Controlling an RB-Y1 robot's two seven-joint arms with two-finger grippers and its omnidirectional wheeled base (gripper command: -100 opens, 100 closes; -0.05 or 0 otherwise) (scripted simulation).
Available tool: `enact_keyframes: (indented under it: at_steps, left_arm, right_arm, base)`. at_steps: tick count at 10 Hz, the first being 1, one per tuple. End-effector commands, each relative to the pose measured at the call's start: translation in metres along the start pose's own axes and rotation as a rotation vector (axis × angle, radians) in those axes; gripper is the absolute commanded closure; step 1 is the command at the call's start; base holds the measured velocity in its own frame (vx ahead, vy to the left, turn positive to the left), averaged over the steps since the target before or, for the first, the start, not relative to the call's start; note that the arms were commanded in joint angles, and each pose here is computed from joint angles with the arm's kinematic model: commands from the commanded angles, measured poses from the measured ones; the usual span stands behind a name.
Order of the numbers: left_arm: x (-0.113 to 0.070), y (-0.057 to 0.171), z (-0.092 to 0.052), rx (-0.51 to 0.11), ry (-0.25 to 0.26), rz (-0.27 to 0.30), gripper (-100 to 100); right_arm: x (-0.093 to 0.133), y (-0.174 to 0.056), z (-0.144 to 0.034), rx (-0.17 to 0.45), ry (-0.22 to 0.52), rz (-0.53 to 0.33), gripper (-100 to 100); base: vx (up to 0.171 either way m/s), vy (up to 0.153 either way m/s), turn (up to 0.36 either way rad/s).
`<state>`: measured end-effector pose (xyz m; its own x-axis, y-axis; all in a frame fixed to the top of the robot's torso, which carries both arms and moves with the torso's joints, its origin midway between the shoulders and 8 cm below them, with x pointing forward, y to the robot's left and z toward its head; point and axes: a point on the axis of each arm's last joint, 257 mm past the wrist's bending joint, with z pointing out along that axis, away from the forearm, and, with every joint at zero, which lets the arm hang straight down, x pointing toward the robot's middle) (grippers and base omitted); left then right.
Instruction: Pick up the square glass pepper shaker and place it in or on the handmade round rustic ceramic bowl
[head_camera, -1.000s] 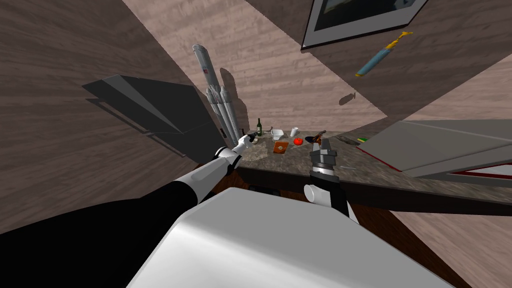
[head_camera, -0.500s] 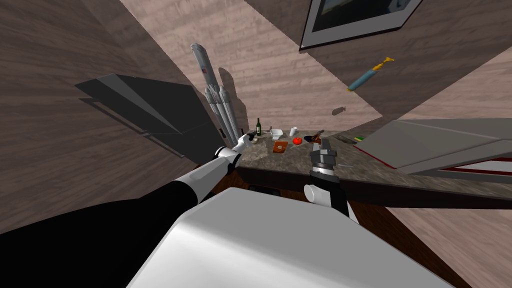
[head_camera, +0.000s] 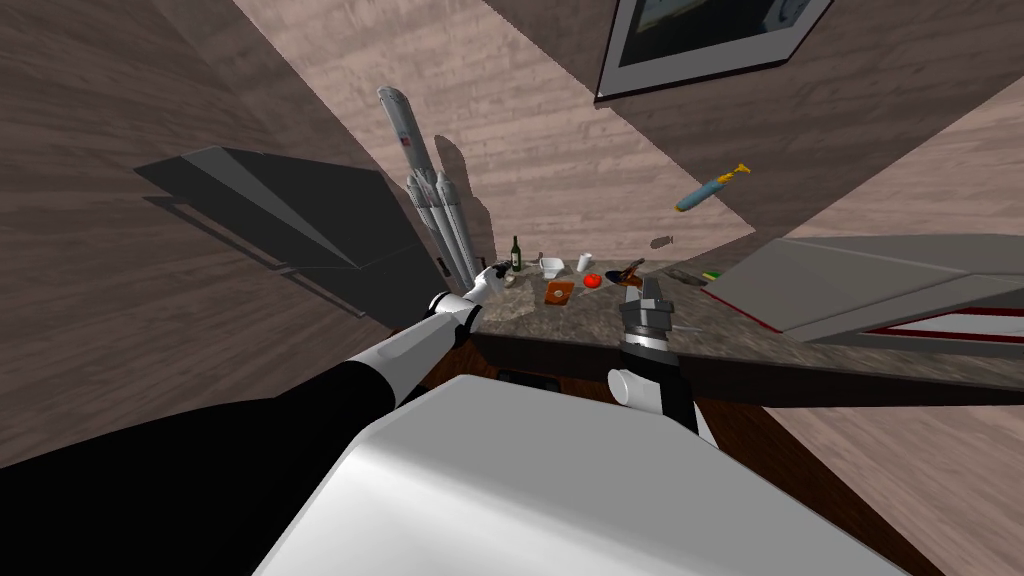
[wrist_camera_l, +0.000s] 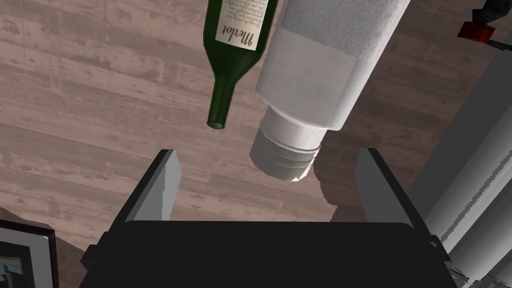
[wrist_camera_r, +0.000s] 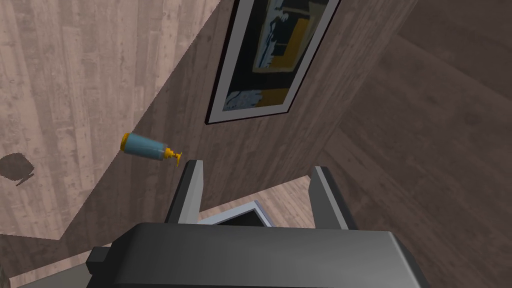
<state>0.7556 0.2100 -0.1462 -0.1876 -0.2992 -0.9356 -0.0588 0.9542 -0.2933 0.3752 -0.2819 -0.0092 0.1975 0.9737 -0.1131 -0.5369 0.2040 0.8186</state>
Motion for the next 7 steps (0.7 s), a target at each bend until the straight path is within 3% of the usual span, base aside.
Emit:
enact_keyframes:
  at_steps: [1, 2, 3, 5, 6, 7]
  left_arm:
    - [-0.004, 0.001, 0.000, -0.004, -0.002, -0.005, -100]
    - [-0.004, 0.001, 0.000, -0.004, -0.001, 0.014, -100]
    - [-0.011, 0.005, 0.001, -0.014, -0.005, -0.033, -100]
    - [-0.011, 0.005, 0.001, -0.014, -0.005, 0.012, -100]
    - [-0.019, 0.008, 0.002, -0.023, -0.008, -0.031, -100]
    - [-0.019, 0.008, 0.002, -0.023, -0.007, -0.013, -100]
  right_arm:
    - [0.000, 0.000, 0.000, 0.000, 0.000, 0.000, 0]
    - [0.000, 0.000, 0.000, 0.000, 0.000, 0.000, 0]
    - [0.000, 0.000, 0.000, 0.000, 0.000, 0.000, 0]
    - [0.000, 0.000, 0.000, 0.000, 0.000, 0.000, 0]
    - [0.000, 0.000, 0.000, 0.000, 0.000, 0.000, 0]
    - [0.000, 0.000, 0.000, 0.000, 0.000, 0.000, 0]
  base:
    - [-0.018, 0.009, -0.040]
    - [-0.010, 0.005, 0.001]
    - [-0.018, 0.009, -0.069]
    - [-0.012, 0.007, -0.016]
    - [-0.016, 0.004, -0.065]
    - [-0.018, 0.008, -0.037]
